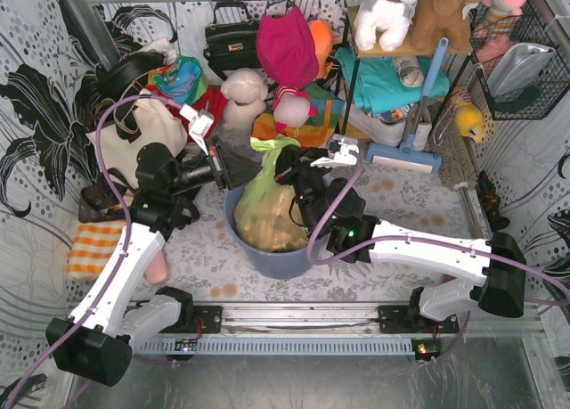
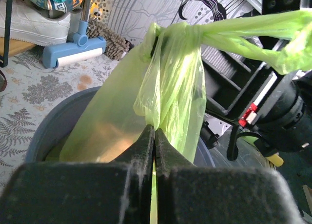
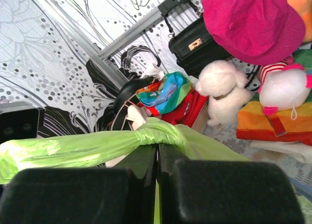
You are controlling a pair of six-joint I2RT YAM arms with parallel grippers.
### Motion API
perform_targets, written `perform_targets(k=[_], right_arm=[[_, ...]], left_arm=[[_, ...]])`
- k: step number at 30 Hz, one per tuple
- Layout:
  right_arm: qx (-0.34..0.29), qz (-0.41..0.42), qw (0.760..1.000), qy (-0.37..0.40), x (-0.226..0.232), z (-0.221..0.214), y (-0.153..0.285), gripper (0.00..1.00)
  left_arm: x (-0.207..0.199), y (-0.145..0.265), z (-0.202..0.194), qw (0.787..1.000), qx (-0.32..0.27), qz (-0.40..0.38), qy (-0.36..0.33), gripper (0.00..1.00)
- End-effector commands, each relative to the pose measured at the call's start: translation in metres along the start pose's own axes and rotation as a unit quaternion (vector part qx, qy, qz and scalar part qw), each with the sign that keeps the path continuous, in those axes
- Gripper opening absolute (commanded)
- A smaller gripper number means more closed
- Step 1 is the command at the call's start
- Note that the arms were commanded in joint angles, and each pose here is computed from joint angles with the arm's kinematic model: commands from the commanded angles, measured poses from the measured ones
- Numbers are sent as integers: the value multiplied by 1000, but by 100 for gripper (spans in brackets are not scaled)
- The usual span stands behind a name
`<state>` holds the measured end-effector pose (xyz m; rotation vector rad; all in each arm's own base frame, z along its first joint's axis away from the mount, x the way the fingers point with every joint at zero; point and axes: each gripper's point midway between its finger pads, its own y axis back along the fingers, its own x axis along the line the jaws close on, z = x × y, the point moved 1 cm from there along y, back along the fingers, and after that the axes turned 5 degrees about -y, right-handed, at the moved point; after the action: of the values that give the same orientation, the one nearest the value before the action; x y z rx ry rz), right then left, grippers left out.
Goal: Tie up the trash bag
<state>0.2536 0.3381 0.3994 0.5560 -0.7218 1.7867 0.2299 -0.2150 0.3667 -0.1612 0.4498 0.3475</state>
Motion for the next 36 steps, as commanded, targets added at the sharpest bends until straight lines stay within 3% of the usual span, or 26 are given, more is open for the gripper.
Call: perform_targets(k=[1,22,36], right_arm=[[-25,50,998,-21,12,10,-3,0],[74,260,963,12,42,-35,21,0],[26,353,934,43,62,-20,27,0]], left_arm=[[-18,7,-1,999,4,-26,-20,8],[-47,17,8,998,6,-50,-24,7],[-67,15,-18,994,38,-101,-4,7]])
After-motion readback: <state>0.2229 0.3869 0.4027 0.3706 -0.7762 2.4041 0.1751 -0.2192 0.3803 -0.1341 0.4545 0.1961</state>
